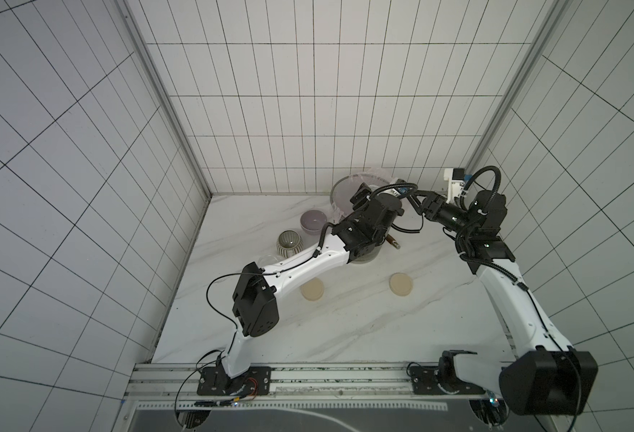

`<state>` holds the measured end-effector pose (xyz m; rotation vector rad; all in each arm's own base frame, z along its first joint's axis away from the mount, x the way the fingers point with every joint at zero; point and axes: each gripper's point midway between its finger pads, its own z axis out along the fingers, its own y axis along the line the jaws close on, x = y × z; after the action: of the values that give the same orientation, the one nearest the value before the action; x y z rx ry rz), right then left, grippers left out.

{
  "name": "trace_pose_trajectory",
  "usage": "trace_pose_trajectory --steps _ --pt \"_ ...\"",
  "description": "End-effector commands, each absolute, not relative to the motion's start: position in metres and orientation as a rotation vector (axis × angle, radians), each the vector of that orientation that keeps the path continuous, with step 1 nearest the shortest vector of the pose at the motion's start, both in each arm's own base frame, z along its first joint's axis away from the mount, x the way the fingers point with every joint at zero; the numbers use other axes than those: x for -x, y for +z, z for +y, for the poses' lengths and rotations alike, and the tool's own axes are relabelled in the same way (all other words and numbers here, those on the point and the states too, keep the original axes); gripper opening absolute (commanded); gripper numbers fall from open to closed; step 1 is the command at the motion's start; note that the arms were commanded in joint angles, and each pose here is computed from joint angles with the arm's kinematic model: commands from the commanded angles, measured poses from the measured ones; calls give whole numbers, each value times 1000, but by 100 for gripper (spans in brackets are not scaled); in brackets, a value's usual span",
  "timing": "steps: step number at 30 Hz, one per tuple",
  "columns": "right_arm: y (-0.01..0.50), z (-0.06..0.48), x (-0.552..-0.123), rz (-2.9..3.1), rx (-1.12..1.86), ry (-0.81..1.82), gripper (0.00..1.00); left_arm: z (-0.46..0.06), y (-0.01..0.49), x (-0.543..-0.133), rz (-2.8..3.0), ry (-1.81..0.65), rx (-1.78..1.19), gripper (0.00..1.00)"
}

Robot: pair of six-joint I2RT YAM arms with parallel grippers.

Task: Empty moldy mung beans from jars
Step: Pour the moldy mung beans from the jar into the trash bin.

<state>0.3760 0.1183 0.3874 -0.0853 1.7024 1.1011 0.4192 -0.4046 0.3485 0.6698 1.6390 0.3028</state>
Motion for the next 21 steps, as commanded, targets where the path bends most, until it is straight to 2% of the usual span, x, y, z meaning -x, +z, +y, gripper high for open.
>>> trace_pose_trajectory --steps 1,8,21 --pt "385 115 -372 1693 72 1096 65 -404 356 -422 1604 341 -625 69" --pt "385 114 -372 1693 70 1096 65 -396 360 -422 1642 286 -507 69" --pt "383 111 -369 1682 51 1104 66 -409 383 -404 1786 -243 -545 69"
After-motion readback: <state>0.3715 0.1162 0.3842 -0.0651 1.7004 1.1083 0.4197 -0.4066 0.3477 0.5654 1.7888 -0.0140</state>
